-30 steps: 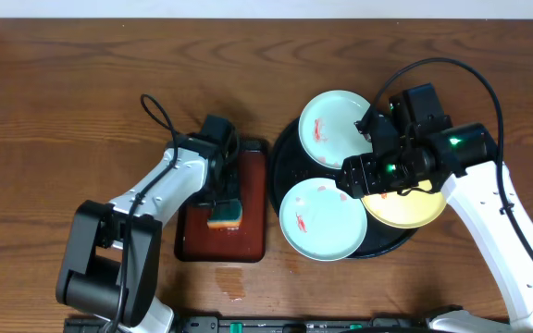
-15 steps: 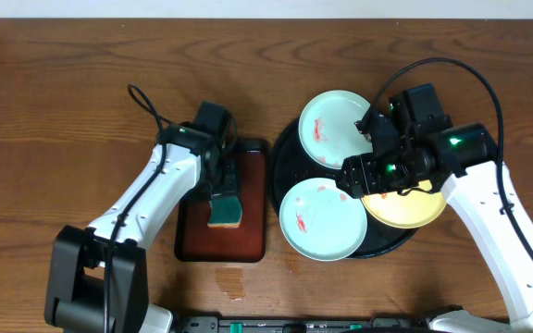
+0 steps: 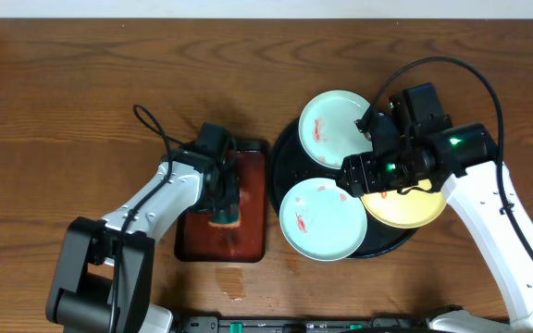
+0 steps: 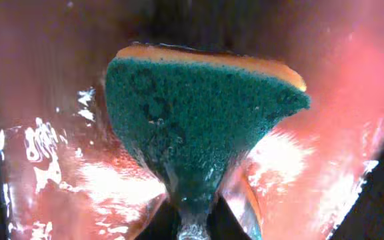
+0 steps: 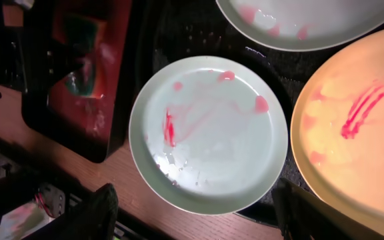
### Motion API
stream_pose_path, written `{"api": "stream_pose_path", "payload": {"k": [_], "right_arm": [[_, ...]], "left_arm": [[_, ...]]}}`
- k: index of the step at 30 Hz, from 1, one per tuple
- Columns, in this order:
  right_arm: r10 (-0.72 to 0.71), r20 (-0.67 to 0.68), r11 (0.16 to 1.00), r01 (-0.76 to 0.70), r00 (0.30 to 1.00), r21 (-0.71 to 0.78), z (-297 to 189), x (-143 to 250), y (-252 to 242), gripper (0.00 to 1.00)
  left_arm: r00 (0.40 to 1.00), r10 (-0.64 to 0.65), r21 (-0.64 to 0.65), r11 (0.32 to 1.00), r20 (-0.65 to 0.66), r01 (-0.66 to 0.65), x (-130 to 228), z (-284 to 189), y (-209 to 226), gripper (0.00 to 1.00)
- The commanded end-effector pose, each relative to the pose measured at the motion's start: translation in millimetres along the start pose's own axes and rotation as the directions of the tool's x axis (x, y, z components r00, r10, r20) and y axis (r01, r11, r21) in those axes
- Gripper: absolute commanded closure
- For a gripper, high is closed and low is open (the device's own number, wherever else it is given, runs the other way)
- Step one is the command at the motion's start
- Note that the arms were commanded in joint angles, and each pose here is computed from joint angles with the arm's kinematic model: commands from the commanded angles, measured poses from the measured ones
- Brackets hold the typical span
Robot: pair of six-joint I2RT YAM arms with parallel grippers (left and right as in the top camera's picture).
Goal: Clean dirty plates on tray and stack at the side
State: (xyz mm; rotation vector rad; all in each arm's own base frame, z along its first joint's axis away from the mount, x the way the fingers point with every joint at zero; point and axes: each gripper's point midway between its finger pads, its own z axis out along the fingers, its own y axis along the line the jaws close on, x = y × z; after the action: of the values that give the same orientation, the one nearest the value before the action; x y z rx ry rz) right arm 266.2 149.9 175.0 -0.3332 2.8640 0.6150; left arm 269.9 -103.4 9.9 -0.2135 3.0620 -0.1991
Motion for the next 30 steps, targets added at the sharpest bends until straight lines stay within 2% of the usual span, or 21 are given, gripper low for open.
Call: {"api": "stream_pose_path", "payload": {"k": [1,9,16,22,27,30], "right_arm": [[0.013,0.006,1.0,-0.013,1.0,-0.004,-1.1,0.1,3.0,0.27],[0.018,0.001,1.0,-0.018,1.0,-0.003,-1.1,1.3,2.8,0.27],[0.056,-0.028,0.998,-0.055,0.998,0.037,1.9,10.0,-5.5,0.28],[0.167,-0.147,0.984,-0.157,0.975,0.078,26.3,48.2,-21.0,0.32],[0.306,-0.201,0.942,-0.266,0.931,0.204,53.2,85.0,-50.7,0.37],[0.332,-0.203,0.932,-0.287,0.921,0.221,68.0,96.4,-59.6,0.45]], "left_arm": [[0.999,0.052,-0.025,0.998,-0.004,-0.052,-5.4,-7.6,2.1,0.92],[0.998,0.056,-0.015,0.998,0.019,-0.056,-22.7,-51.7,-11.0,0.93],[0.999,0.054,-0.087,0.995,0.007,-0.053,-16.1,-35.8,5.6,0.93],[0.999,0.047,-0.093,0.995,0.017,-0.045,-7.1,-8.9,14.8,0.93],[0.999,0.047,-0.093,0.995,0.018,-0.045,-7.6,-9.6,14.4,0.92],[0.999,0.046,-0.093,0.995,0.012,-0.044,-12.0,-21.9,10.6,0.93]]}}
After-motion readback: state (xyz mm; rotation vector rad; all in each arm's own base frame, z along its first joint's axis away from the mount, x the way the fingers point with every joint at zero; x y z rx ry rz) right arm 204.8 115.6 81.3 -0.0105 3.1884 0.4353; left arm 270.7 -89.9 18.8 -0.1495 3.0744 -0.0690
